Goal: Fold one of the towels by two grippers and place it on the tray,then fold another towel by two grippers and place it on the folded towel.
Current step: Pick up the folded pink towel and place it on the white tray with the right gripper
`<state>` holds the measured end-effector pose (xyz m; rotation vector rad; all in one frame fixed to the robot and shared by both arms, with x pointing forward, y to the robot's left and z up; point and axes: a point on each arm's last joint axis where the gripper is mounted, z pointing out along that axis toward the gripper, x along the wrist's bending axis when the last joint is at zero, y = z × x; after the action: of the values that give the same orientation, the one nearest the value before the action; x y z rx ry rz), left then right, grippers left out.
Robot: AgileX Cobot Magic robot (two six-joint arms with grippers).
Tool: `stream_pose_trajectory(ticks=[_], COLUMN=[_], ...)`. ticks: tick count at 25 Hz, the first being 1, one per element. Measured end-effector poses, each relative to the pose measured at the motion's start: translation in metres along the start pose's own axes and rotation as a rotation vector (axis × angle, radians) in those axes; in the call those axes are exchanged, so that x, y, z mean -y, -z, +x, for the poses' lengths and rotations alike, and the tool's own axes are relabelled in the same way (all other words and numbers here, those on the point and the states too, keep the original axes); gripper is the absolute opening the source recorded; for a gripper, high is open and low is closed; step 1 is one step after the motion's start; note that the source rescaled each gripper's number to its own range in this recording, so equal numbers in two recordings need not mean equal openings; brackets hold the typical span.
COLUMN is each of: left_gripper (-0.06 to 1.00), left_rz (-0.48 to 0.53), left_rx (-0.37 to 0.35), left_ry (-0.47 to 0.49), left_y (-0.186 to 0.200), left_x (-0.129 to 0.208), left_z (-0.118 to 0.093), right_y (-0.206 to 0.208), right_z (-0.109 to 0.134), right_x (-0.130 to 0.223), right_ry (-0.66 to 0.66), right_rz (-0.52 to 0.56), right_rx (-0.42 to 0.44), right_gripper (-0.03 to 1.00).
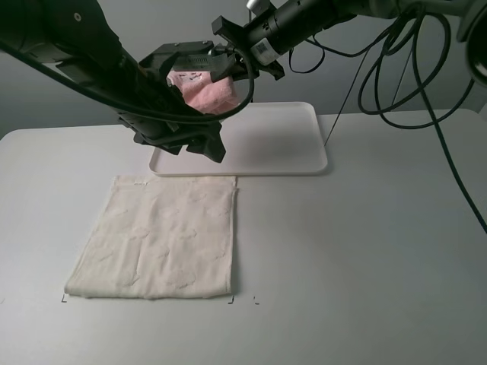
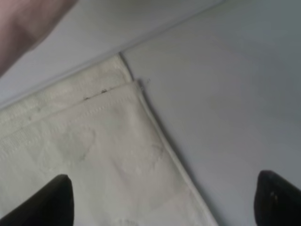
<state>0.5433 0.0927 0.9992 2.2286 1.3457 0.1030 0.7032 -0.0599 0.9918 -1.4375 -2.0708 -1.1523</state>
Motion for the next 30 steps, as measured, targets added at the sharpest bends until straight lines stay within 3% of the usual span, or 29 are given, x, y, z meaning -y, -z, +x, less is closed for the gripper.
stream_pose_trajectory(ticks=[3, 6, 12, 15, 21, 22, 24, 27, 28, 30], left_gripper=[0.98, 0.98, 0.99, 0.99, 0.99, 0.99, 0.99, 0.99, 0.99, 0.99], left_rz=[0.0, -0.002, -0.002, 0.0, 0.006, 0.009, 0.011, 0.015, 0.015, 0.017], left_rx=[0.0, 0.001, 0.001, 0.001, 0.002, 0.003, 0.003, 0.003, 0.003, 0.004], left_ry=[-0.008, -0.01, -0.012, -0.013, -0.013, -0.013, -0.013, -0.013, -0.013, -0.013], left_y=[0.0, 0.0, 0.0, 0.0, 0.0, 0.0, 0.0, 0.0, 0.0, 0.0], left_x=[0.0, 0.0, 0.0, 0.0, 0.001, 0.001, 0.001, 0.001, 0.001, 0.002], left_z=[0.0, 0.0, 0.0, 0.0, 0.0, 0.0, 0.0, 0.0, 0.0, 0.0], right_y=[-0.022, -0.039, -0.05, -0.056, -0.056, -0.056, -0.056, -0.056, -0.055, -0.049], right_z=[-0.018, -0.051, -0.113, -0.125, -0.126, -0.126, -0.126, -0.127, -0.127, -0.122], right_x=[-0.001, 0.002, 0.015, 0.021, 0.02, 0.02, 0.019, 0.019, 0.018, 0.015], right_ry=[-0.041, -0.098, -0.105, -0.097, -0.097, -0.104, -0.112, -0.107, -0.103, -0.074], right_rz=[0.007, 0.012, 0.056, 0.069, 0.06, 0.057, 0.048, 0.05, 0.05, 0.047], right_rx=[-0.014, 0.011, 0.196, 0.236, 0.247, 0.247, 0.249, 0.261, 0.265, 0.285], right_gripper=[0.08, 0.08, 0.08, 0.08, 0.09, 0.13, 0.33, 0.83, 0.91, 0.98])
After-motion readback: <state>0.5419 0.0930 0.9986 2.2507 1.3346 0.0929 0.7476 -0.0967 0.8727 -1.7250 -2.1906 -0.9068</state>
